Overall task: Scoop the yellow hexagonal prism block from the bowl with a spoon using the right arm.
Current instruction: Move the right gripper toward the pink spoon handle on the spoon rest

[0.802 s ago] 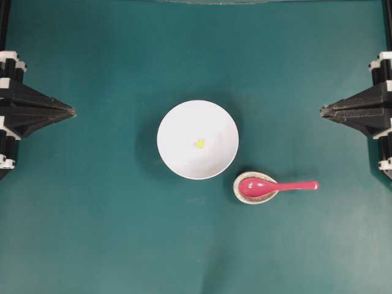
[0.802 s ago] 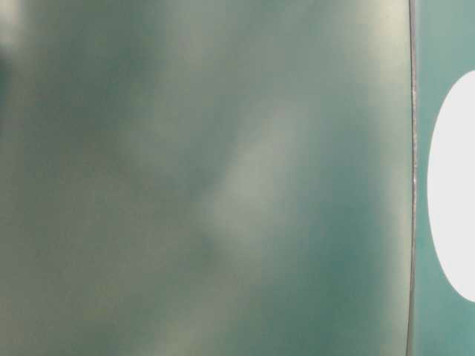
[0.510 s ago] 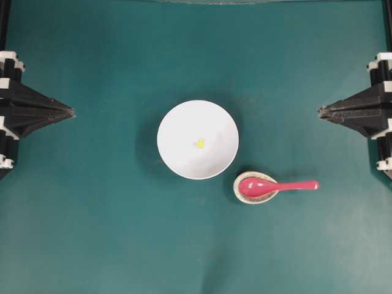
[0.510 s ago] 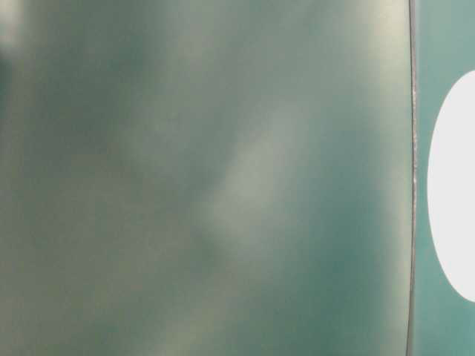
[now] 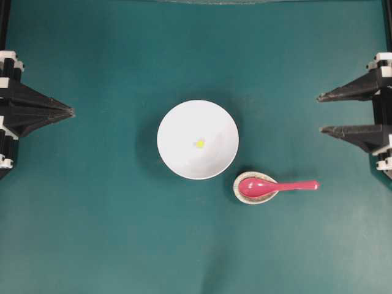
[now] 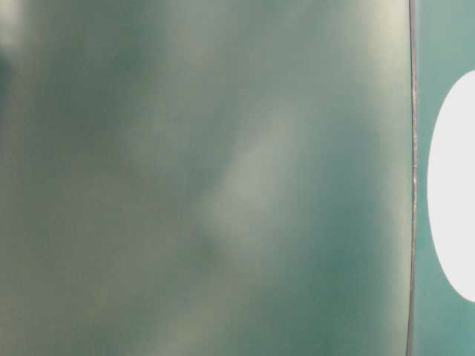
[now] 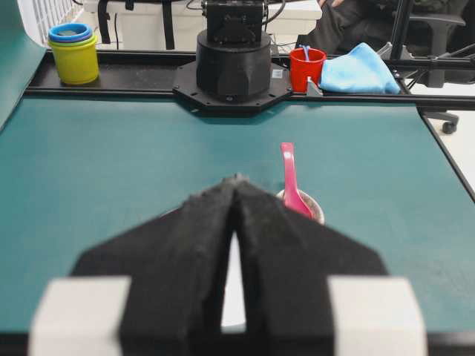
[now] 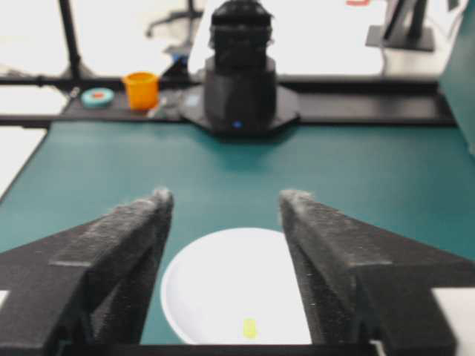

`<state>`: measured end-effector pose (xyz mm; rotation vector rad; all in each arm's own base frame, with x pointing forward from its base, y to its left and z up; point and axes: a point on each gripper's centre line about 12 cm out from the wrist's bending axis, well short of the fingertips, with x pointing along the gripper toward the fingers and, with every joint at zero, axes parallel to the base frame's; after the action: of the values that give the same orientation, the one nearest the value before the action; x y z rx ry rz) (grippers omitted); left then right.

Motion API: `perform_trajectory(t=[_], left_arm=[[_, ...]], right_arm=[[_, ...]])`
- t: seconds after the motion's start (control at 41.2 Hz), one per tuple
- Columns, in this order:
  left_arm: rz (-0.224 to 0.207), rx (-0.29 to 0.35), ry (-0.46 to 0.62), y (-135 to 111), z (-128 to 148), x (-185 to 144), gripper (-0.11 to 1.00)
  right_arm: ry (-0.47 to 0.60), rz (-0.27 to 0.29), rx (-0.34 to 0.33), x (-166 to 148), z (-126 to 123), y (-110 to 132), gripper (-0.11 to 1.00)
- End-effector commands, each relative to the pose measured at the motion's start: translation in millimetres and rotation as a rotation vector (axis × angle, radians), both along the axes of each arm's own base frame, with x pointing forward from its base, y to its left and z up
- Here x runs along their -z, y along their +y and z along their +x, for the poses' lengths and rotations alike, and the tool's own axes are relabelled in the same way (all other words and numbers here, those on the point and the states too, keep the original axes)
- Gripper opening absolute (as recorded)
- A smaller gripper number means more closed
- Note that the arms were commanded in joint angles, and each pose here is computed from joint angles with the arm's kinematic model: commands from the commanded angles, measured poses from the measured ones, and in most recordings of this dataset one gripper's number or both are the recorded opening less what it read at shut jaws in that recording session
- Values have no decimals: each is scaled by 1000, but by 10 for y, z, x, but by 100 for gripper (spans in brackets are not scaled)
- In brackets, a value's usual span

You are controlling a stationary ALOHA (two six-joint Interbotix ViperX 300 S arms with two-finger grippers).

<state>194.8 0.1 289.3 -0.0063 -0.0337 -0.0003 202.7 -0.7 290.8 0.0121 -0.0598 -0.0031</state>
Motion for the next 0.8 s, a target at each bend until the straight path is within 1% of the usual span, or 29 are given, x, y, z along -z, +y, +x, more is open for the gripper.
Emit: perform_trajectory(t=[0.0,0.194,0.34,0.413,0.559,0.704,0.777], left_arm=[[0,-1,-26,3,21,-113,1],[0,-1,-25,3,21,-111,1],[2,-1,-21,3,24,-107,1],[5,-3,-21,6,24,-107,1],[11,-3,-25,6,22,-116,1],[11,-2,-26,3,20,-119,1],[11,-2,-25,3,19,-113,1]], right_arm=[[-26,6,2,-103,22,-4,63],[-23,39,6,-97,27,-12,63],[7,48,10,2,87,-16,63],[29,52,12,88,135,-19,63],[38,61,20,256,210,-29,63],[58,66,28,517,245,-36,63],[72,78,22,657,245,-19,63]])
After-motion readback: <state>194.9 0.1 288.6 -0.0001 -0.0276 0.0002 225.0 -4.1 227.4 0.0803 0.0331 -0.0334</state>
